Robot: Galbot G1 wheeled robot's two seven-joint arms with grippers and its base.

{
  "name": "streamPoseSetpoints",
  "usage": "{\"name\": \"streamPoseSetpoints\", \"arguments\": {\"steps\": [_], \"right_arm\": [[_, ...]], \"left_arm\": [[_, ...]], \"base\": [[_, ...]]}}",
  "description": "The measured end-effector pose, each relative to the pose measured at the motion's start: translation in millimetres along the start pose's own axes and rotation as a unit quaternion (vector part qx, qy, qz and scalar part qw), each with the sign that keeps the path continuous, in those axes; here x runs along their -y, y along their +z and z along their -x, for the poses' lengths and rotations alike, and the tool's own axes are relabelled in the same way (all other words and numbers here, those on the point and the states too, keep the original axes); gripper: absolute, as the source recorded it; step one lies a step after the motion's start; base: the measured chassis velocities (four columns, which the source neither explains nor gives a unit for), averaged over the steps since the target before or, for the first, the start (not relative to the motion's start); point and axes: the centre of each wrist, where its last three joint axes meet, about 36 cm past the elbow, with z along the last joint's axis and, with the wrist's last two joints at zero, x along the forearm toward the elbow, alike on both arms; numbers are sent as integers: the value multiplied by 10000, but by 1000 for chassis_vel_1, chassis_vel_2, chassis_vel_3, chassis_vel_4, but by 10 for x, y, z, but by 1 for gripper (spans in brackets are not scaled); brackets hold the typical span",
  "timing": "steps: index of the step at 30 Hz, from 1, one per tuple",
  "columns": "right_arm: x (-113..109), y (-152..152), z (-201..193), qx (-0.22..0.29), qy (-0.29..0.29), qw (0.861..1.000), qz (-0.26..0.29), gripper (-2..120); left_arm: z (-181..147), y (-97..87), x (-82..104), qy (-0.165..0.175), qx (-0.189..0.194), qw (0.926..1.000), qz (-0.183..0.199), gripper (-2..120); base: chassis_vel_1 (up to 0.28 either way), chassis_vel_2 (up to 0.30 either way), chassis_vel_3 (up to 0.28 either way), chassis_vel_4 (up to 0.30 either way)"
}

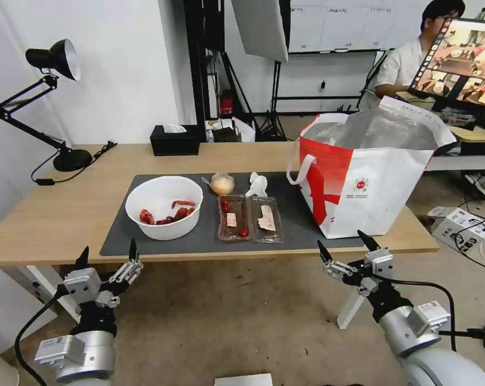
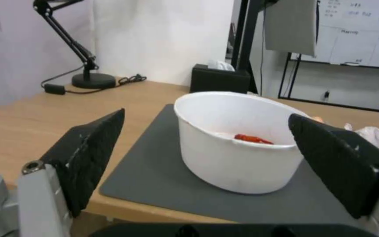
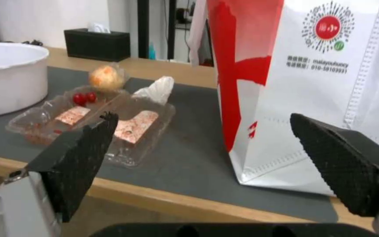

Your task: Pick up the trash from the table and place it into the takeout bag.

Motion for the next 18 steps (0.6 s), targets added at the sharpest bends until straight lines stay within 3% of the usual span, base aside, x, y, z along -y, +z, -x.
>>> {"name": "streamPoseSetpoints", "arguments": {"steps": [18], "right_arm": [[-46,72,-1,-109,-48,9999,71,100]], "left_arm": [[-57,41,40,110,-150,9998,-14,100]], "base": [[0,0,0,0]]}}
